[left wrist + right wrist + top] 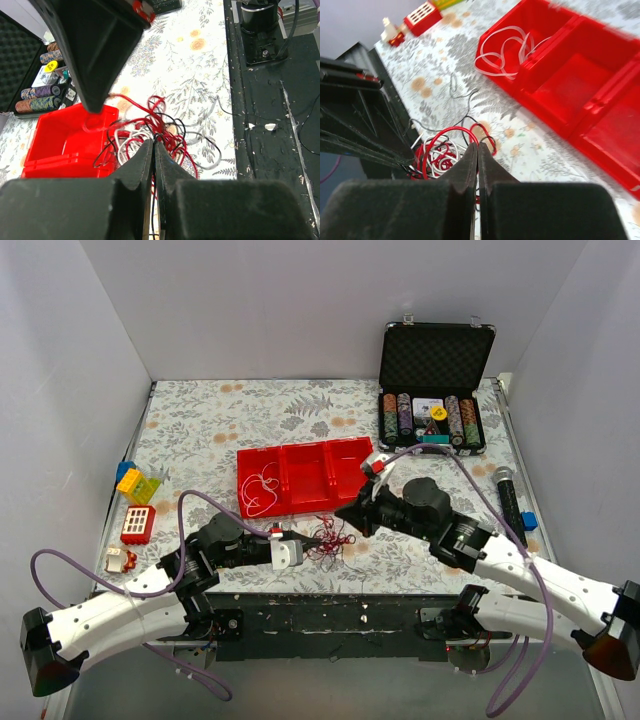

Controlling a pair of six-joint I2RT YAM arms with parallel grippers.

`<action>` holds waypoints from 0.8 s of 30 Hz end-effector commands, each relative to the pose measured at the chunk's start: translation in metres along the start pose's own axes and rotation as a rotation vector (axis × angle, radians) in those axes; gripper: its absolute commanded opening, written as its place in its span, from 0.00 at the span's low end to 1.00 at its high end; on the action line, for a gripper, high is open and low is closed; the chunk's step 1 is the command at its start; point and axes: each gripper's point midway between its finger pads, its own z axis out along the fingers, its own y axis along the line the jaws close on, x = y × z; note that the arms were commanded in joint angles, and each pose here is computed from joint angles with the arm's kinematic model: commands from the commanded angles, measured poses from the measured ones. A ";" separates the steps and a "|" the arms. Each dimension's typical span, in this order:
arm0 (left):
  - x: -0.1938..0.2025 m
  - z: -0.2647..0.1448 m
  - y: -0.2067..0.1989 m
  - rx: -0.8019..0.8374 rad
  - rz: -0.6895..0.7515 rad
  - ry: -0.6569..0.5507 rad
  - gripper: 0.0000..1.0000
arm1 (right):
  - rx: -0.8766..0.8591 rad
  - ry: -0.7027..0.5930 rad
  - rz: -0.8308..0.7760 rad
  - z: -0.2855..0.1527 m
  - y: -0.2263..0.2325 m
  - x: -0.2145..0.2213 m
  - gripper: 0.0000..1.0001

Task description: Untangle the cables

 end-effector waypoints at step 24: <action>0.088 -0.011 -0.057 0.145 -0.059 0.205 0.00 | 0.317 -0.639 -0.275 -0.145 0.001 -0.219 0.01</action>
